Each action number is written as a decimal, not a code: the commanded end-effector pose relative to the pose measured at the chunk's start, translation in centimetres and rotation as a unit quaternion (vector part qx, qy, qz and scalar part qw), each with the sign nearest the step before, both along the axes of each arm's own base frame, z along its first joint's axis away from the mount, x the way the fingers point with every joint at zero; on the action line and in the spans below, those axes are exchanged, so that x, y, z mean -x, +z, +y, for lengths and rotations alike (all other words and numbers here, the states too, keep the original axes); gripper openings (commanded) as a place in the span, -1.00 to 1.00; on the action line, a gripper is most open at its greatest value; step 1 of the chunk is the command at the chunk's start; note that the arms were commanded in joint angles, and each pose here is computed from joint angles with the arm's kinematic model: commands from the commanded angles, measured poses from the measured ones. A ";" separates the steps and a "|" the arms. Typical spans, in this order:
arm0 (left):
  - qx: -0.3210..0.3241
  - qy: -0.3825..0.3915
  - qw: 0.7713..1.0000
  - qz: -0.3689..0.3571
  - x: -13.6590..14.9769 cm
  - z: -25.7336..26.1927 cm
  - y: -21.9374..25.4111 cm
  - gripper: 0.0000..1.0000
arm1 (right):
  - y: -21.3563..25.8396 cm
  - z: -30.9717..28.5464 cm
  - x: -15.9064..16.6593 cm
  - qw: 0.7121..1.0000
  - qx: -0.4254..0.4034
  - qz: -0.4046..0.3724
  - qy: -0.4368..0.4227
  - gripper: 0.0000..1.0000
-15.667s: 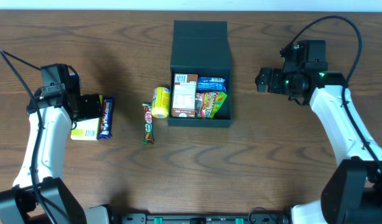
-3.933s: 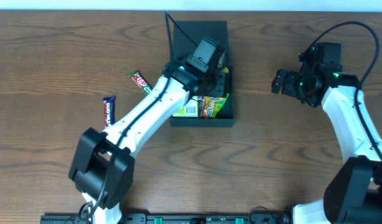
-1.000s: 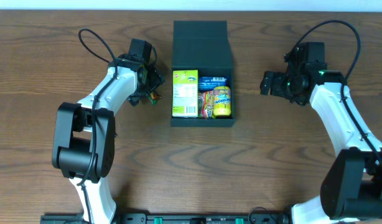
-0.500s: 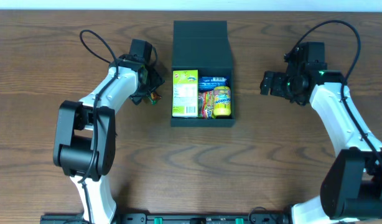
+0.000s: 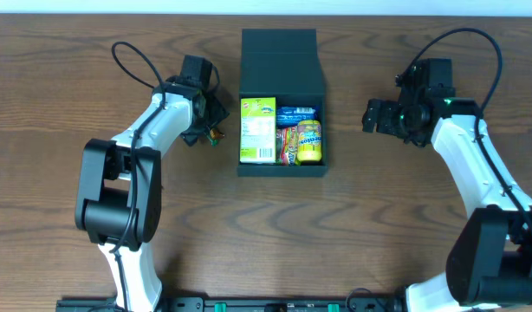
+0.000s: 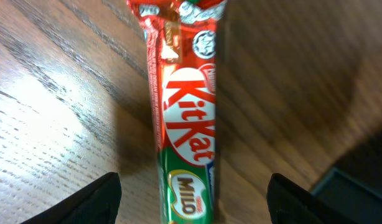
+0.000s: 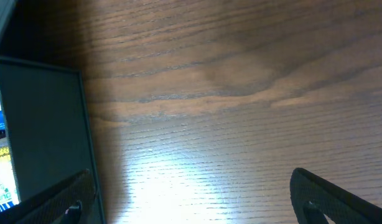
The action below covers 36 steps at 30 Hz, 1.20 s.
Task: Pack container
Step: 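Move the left gripper to the red KitKat bar and grasp it, then lift the KitKat bar with the left gripper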
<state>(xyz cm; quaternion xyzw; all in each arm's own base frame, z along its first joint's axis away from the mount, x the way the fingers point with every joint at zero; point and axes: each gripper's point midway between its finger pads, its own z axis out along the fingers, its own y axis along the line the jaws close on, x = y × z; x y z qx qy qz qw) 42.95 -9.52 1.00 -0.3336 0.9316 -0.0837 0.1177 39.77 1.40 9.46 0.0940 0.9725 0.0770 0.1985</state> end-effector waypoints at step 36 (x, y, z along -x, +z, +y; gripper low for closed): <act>-0.055 -0.059 0.997 0.019 -0.7 1.1 1.5 -0.21 | 0.1 0.4 -0.2 1.000 -0.003 0.001 0.001 0.98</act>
